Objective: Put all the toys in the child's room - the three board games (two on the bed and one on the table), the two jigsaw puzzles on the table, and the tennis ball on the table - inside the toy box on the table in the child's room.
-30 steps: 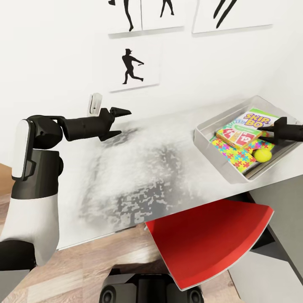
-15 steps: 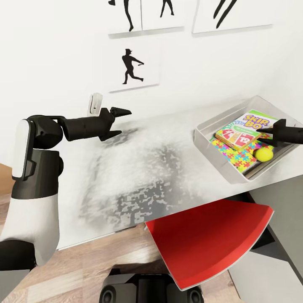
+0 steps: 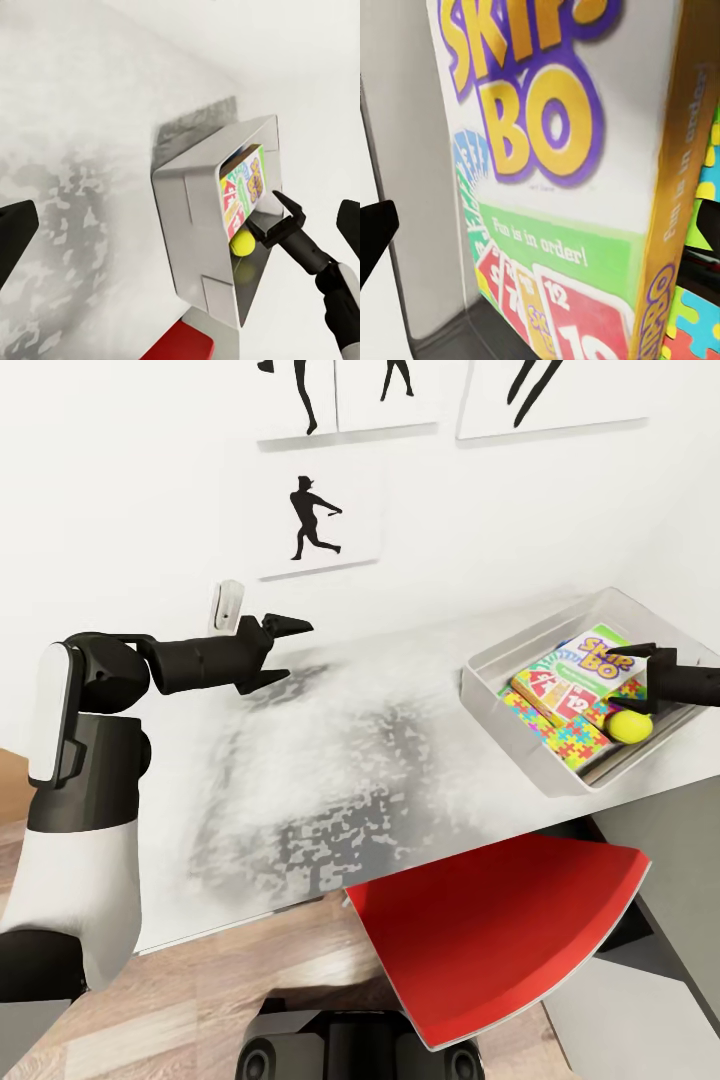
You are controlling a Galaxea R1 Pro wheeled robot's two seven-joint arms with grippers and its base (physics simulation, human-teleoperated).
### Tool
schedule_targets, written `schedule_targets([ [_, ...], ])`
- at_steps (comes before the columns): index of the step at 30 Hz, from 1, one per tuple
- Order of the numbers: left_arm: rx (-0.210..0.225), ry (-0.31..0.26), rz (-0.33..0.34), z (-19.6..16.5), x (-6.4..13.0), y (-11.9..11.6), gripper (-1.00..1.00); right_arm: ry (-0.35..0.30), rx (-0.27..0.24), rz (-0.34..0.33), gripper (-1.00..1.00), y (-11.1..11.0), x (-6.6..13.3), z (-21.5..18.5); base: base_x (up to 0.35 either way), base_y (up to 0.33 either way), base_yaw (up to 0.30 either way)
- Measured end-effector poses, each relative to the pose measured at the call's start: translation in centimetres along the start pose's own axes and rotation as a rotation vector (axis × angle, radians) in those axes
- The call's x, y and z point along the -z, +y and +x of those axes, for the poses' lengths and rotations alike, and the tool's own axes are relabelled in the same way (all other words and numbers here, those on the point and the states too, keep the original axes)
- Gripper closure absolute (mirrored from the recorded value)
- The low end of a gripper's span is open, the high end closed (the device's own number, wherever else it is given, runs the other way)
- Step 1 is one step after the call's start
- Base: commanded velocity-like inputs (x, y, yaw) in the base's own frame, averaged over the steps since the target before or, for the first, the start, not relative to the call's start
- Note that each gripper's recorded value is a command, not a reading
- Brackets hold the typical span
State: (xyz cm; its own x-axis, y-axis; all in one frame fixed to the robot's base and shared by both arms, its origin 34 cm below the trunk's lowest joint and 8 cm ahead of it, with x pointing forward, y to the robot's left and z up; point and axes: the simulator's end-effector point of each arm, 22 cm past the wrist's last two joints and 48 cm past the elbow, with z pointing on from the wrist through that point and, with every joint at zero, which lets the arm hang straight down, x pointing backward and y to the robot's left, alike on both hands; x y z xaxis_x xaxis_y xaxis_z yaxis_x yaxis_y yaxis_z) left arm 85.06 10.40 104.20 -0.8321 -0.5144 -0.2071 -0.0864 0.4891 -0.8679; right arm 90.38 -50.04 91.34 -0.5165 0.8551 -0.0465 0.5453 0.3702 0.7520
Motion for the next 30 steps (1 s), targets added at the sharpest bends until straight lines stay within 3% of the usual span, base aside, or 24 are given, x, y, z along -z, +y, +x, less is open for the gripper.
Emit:
schedule_targets([
  [10, 0.000, 0.000, 0.000, 0.0, 0.0, 0.0, -1.00, -0.005, 0.004, -0.003, -1.00, 0.2, 0.1, -0.2, 0.000, 0.000, 0.000],
  [19, 0.000, 0.000, 0.001, 0.0, 0.0, 0.0, -1.00, -0.083, 0.101, -0.049, -1.00, 4.1, 2.0, -2.9, 0.000, 0.000, 0.000],
  [30, 0.000, 0.002, 0.005, 0.1, -0.1, -0.1, -1.00, -0.113, 0.135, -0.081, -1.00, 6.0, 2.8, -3.7, 0.000, 0.000, 0.000],
])
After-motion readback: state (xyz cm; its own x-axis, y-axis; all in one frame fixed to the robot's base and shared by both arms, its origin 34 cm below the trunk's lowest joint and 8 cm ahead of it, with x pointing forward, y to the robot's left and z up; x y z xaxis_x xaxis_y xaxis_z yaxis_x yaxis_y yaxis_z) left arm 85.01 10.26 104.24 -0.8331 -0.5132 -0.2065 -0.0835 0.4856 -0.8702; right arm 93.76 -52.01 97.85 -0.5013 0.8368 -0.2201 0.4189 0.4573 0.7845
